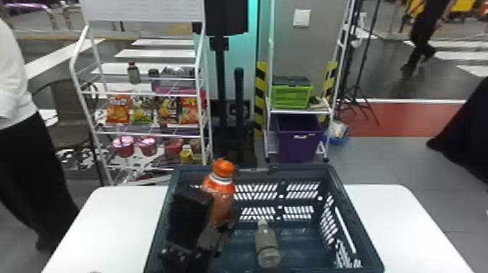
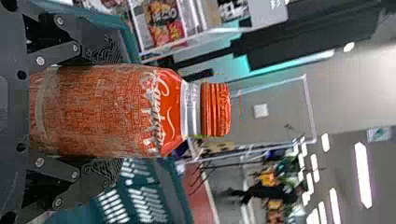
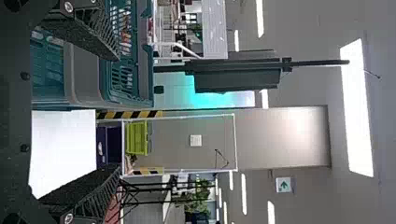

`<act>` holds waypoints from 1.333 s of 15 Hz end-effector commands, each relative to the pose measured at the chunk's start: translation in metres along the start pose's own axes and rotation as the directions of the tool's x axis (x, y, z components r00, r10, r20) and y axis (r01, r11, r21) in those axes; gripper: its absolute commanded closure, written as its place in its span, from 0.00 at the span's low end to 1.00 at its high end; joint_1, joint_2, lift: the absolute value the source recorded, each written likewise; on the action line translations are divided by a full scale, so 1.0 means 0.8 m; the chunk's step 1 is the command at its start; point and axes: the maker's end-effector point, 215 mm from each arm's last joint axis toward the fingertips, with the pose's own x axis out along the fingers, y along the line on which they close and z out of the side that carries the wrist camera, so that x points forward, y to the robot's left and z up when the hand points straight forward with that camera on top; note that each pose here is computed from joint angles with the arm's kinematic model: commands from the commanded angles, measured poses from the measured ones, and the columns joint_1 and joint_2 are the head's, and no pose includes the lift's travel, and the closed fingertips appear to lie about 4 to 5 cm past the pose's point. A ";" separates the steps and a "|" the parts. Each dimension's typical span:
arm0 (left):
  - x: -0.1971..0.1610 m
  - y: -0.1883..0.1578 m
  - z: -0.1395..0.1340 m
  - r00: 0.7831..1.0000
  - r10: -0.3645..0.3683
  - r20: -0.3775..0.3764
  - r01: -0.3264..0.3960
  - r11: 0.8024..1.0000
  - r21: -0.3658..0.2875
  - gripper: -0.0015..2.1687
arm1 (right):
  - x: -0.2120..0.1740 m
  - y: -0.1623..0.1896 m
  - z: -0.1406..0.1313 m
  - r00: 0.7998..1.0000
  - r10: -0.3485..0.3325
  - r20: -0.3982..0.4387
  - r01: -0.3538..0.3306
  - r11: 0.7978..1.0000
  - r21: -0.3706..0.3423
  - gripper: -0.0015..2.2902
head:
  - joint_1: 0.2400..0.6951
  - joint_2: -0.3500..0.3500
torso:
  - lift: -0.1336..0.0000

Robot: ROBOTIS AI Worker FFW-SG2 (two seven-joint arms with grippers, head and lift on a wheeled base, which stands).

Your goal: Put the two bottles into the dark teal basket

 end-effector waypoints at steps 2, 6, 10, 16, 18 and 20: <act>0.037 -0.014 -0.029 0.988 -0.075 -0.134 0.082 0.996 0.041 0.99 | -0.018 -0.004 0.008 0.999 -0.016 0.029 0.016 1.000 -0.003 0.04 | 0.57 0.50 | 1.00; 0.030 -0.023 -0.095 0.877 -0.189 -0.441 0.240 0.969 0.063 0.99 | -0.034 -0.012 0.022 0.997 -0.038 0.064 0.040 0.999 -0.016 0.04 | 0.57 0.50 | 1.00; 0.047 -0.046 -0.103 0.786 -0.251 -0.565 0.362 0.928 0.090 0.99 | -0.051 -0.015 0.037 0.993 -0.054 0.103 0.057 0.998 -0.023 0.04 | 0.57 0.50 | 1.00; 0.070 -0.105 -0.110 0.657 -0.355 -0.665 0.465 0.885 -0.013 0.99 | -0.080 -0.027 0.054 0.982 -0.095 0.164 0.101 0.995 -0.028 0.04 | 0.57 0.50 | 1.00; 0.076 -0.115 -0.113 0.642 -0.350 -0.682 0.474 0.881 -0.006 0.99 | -0.088 -0.037 0.055 0.979 -0.110 0.169 0.117 0.993 -0.031 0.04 | 0.57 0.50 | 1.00; 0.079 -0.123 -0.114 0.630 -0.354 -0.691 0.480 0.877 -0.011 0.99 | -0.093 -0.042 0.059 0.976 -0.120 0.181 0.129 0.991 -0.037 0.04 | 0.57 0.50 | 1.00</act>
